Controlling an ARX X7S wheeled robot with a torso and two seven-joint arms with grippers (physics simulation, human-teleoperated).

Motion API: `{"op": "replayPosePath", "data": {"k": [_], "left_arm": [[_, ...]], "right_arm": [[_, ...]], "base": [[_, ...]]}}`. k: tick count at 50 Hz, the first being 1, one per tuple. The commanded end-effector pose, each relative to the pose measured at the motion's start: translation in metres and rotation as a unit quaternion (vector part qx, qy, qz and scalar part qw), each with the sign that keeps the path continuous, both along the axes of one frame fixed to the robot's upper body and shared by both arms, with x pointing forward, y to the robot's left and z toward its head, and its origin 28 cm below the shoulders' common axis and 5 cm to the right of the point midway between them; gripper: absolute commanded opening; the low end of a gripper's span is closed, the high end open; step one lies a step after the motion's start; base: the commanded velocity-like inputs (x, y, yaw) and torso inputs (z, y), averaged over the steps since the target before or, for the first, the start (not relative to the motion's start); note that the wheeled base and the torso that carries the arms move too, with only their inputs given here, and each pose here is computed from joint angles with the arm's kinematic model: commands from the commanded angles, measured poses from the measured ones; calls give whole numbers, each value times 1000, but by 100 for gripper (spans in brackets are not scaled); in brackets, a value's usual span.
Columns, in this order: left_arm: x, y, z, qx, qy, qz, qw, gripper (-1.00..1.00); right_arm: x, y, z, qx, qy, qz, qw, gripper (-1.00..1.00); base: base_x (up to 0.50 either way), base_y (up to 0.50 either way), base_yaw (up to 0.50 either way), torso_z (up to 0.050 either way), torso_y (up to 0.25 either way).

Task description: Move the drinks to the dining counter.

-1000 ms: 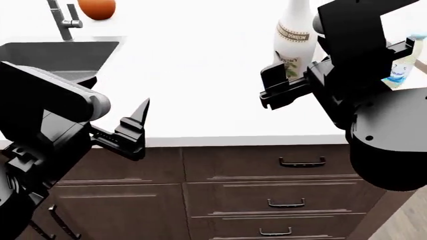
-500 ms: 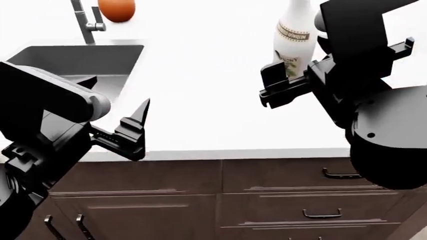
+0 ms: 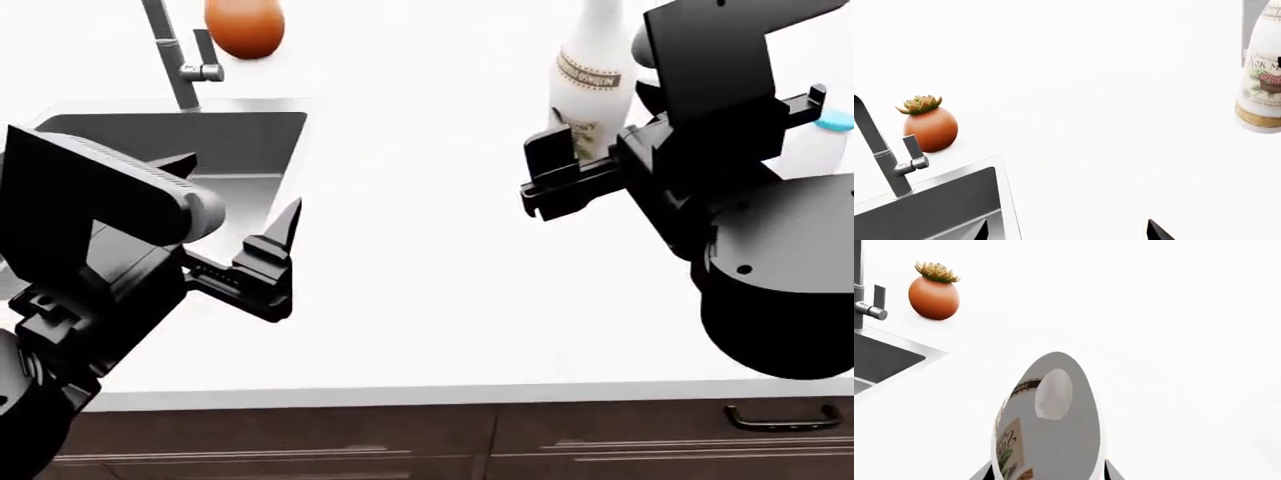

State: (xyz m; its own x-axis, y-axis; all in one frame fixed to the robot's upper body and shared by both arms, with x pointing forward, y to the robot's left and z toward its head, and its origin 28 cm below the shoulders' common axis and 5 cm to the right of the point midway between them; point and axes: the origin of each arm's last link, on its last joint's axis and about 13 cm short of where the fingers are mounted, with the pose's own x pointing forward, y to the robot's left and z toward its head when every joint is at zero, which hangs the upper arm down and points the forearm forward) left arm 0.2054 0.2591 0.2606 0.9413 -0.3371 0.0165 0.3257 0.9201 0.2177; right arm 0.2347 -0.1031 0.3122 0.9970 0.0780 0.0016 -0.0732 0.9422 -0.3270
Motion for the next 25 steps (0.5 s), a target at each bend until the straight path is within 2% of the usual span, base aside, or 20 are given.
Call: {"op": "replayPosePath", "data": {"k": [1,8,9,25], "left_arm": [[1,0,0,0,0,-1,1000,100],[0,1,0,0,0,0,1000,100],[0,1,0,0,0,0,1000,100],[1,-1,-1,2,3,-1,1000,100]], "right_arm": [[2,-1,3,5,-3,-7,1000,-100],[3,-1,2,2,-1,-7,1000,-100],[3,-1,1,-11,2,-10,1000,-100],[5,0,-10,7,11,-2,1000,-100]], "base": [[342,418,0,0,0],[302,440,0,0,0],[2,98,0,10,11],[0,0,0,0,1]]}}
